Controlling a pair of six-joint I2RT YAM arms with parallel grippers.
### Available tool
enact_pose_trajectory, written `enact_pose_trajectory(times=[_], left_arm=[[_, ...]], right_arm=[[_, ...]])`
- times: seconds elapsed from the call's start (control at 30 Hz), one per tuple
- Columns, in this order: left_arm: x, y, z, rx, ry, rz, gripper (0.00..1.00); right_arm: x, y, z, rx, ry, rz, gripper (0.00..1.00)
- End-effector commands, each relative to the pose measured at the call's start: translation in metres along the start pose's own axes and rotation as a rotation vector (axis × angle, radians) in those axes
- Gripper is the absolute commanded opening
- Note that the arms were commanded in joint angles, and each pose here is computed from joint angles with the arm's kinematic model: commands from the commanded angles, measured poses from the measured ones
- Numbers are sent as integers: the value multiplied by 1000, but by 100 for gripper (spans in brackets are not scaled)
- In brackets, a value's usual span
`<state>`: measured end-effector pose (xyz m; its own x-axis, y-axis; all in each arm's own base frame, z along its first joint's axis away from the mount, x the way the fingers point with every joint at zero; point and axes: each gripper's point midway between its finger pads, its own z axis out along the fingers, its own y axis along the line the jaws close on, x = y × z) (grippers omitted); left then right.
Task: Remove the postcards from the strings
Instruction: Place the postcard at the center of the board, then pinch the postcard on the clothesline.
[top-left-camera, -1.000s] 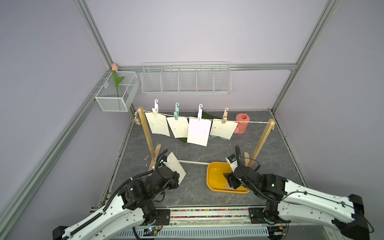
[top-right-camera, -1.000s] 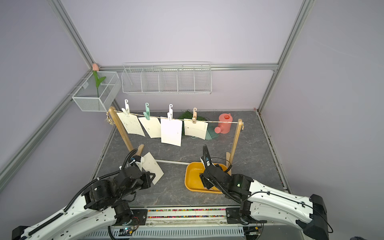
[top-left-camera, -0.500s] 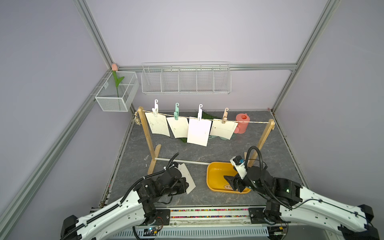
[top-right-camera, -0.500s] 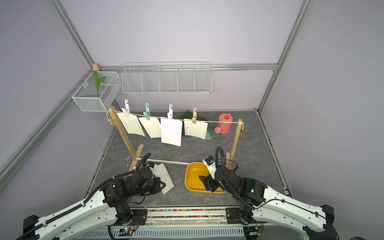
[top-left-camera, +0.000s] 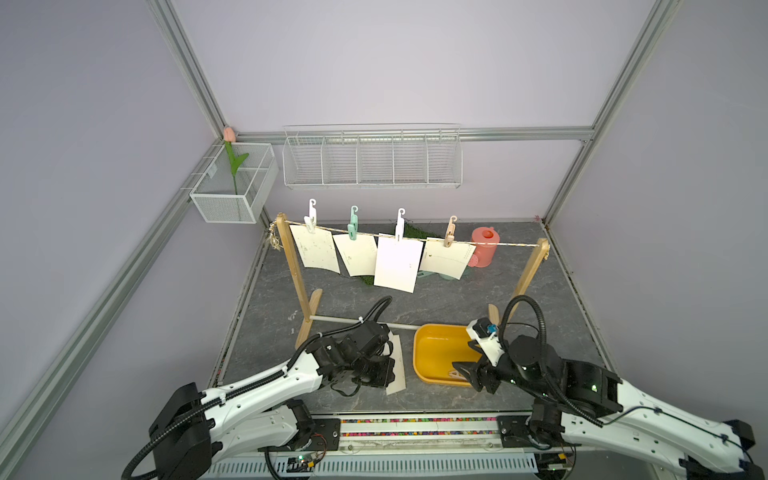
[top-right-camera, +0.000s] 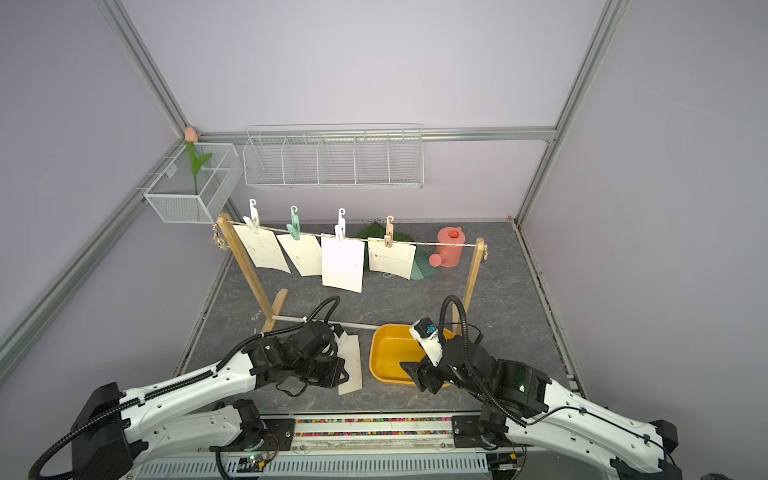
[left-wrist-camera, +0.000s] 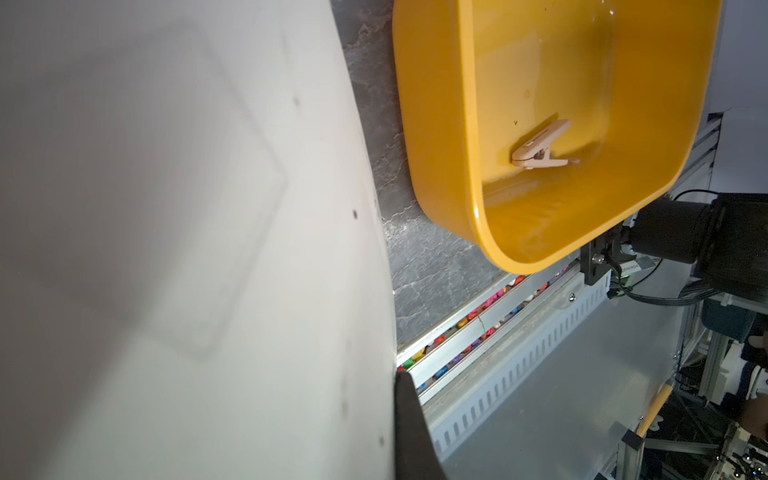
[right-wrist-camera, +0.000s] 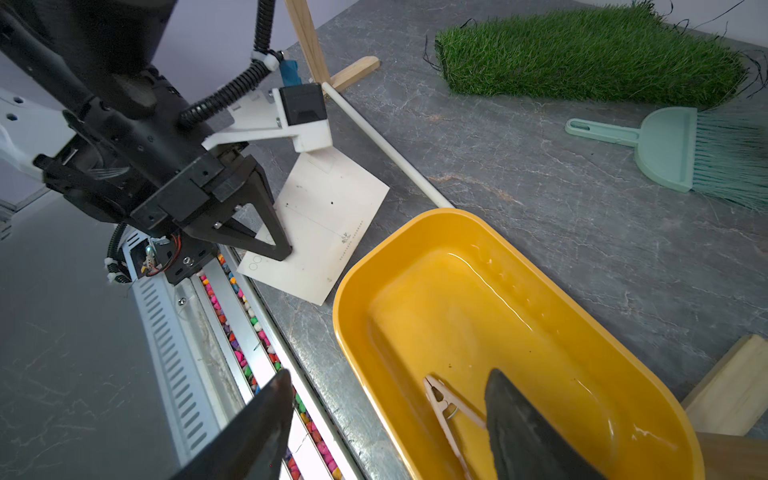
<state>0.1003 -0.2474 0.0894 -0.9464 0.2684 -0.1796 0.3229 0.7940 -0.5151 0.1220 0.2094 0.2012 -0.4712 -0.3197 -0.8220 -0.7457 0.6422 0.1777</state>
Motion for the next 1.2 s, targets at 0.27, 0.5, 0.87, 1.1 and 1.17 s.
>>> enact_pose_trajectory(times=[0.27, 0.5, 0.87, 1.1, 1.17], left_arm=[[-6, 14, 10, -126, 69, 25, 13], [-18, 41, -11, -303, -17, 15, 38], [-42, -18, -83, -43, -317, 292, 41], [-33, -65, -134, 268, -552, 482, 50], [-29, -61, -128, 267, -530, 462, 50]], right_arm=[[-1, -3, -3, 17, 7, -8, 75], [-5, -4, -5, 25, -3, -11, 76], [-45, 25, -31, -99, -47, -128, 83], [-101, 66, -84, -283, -163, -343, 85], [-109, 64, -88, -257, -170, -361, 85]])
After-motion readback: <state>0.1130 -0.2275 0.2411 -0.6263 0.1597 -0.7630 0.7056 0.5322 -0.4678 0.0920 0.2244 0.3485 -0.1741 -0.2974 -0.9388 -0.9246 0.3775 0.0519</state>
